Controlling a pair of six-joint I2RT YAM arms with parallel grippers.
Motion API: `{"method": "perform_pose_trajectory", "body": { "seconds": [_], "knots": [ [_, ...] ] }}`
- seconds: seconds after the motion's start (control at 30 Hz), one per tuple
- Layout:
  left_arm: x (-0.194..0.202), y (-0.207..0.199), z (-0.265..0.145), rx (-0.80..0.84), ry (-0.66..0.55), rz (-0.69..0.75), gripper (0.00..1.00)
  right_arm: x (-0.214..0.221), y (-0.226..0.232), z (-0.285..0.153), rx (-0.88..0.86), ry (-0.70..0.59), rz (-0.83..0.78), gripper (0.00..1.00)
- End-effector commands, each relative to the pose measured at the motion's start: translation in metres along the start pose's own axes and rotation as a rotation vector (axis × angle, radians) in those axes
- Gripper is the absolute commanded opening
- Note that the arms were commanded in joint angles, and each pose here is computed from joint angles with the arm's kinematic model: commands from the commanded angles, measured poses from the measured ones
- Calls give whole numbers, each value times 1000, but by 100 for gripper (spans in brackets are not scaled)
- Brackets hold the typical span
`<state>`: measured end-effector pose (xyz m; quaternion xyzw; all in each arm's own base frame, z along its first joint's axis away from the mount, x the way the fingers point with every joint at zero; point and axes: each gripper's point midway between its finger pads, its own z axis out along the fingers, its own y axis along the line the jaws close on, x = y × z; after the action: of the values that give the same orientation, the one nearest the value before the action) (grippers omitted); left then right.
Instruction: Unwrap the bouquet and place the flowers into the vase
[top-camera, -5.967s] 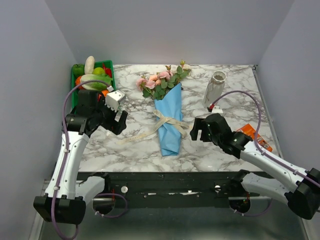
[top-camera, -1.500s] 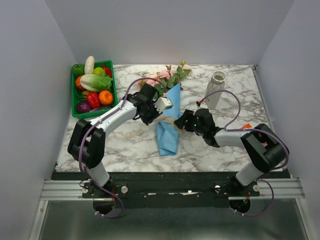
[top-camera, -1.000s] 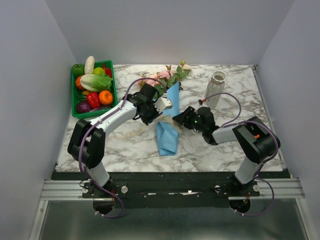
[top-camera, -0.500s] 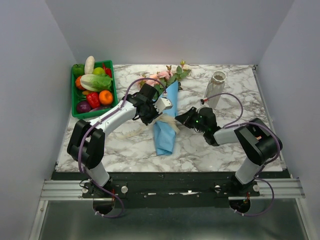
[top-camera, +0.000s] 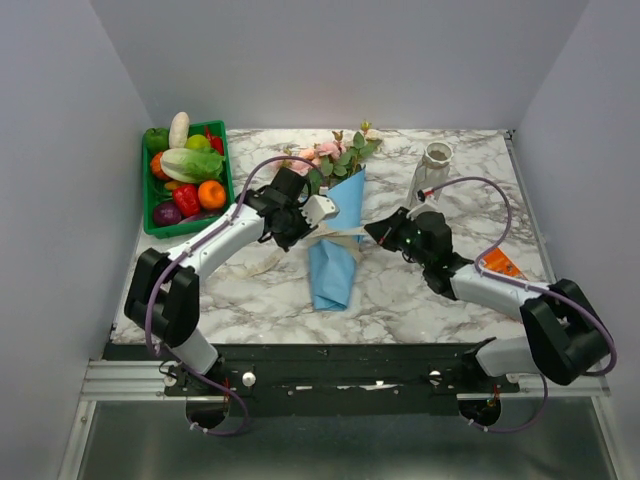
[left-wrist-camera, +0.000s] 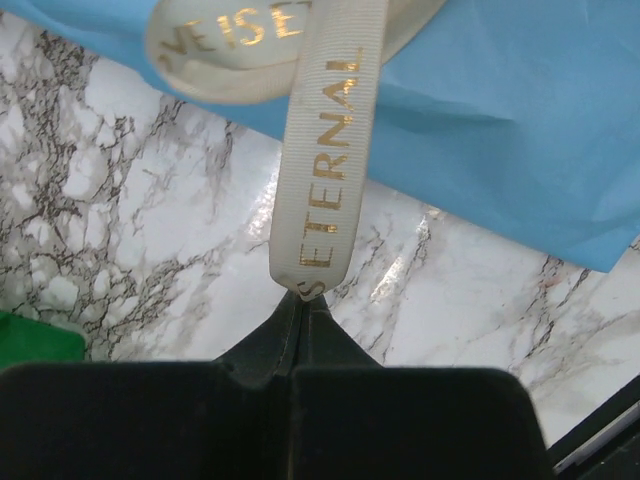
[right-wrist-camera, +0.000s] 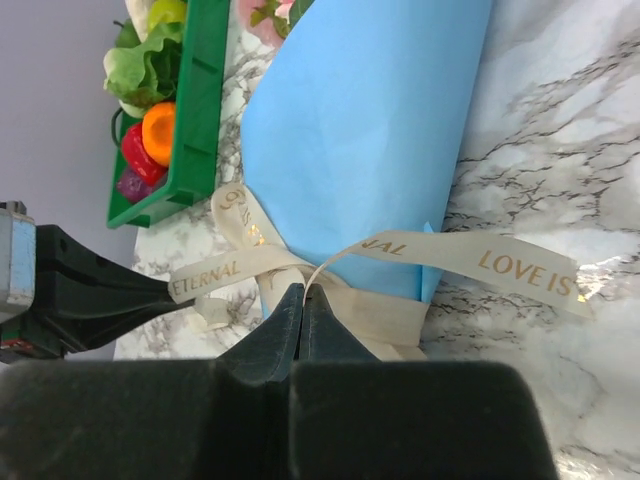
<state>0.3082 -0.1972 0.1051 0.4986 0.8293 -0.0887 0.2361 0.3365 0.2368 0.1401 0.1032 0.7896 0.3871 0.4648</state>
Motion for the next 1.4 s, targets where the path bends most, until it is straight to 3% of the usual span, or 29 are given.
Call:
{"method": "perform_pose_trajectory", "body": {
  "seconds": [0.0, 0.17, 0.33, 0.57, 0.6, 0.67, 0.7, 0.73, 0.87, 1.03, 1.07, 1.13, 1.2, 1.37],
  "knots": [
    [9, 22, -25, -67, -14, -55, 0, -17, -19, -18, 135, -53, -70, 0],
    [17, 69, -70, -164, -68, -203, 0, -42, -22, -46, 216, -130, -108, 1],
    [70, 116, -115, -333, -50, -344, 0, -73, -25, -76, 344, -195, -119, 1],
    [152, 139, -163, -465, 7, -472, 0, -105, -82, -146, 714, -362, -96, 1],
    [157, 140, -166, -474, 11, -479, 6, -114, -87, -157, 752, -415, -91, 1],
    [167, 142, -170, -486, 27, -501, 30, -120, -96, -168, 809, -442, -99, 1],
    [167, 140, -172, -482, 29, -501, 72, -123, -100, -173, 845, -459, -104, 7],
    [163, 140, -175, -480, 20, -500, 96, -124, -103, -175, 868, -458, -109, 33],
    [118, 115, -175, -317, -107, -473, 99, -126, -106, -180, 915, -413, -139, 98],
    [33, 57, -152, -27, -253, -254, 99, -126, -88, -175, 807, -368, -178, 100],
    [21, 51, -144, 23, -269, -227, 99, -133, -76, -174, 741, -398, -185, 100],
    [-1, 35, -130, 123, -304, -167, 99, -124, -61, -162, 608, -326, -281, 100],
    [-19, 31, -106, 192, -311, -125, 99, -123, -31, -154, 437, -306, -316, 99],
    [-50, 41, -60, 366, -328, -113, 99, -121, -14, -161, 344, -296, -357, 95]
  ]
}}
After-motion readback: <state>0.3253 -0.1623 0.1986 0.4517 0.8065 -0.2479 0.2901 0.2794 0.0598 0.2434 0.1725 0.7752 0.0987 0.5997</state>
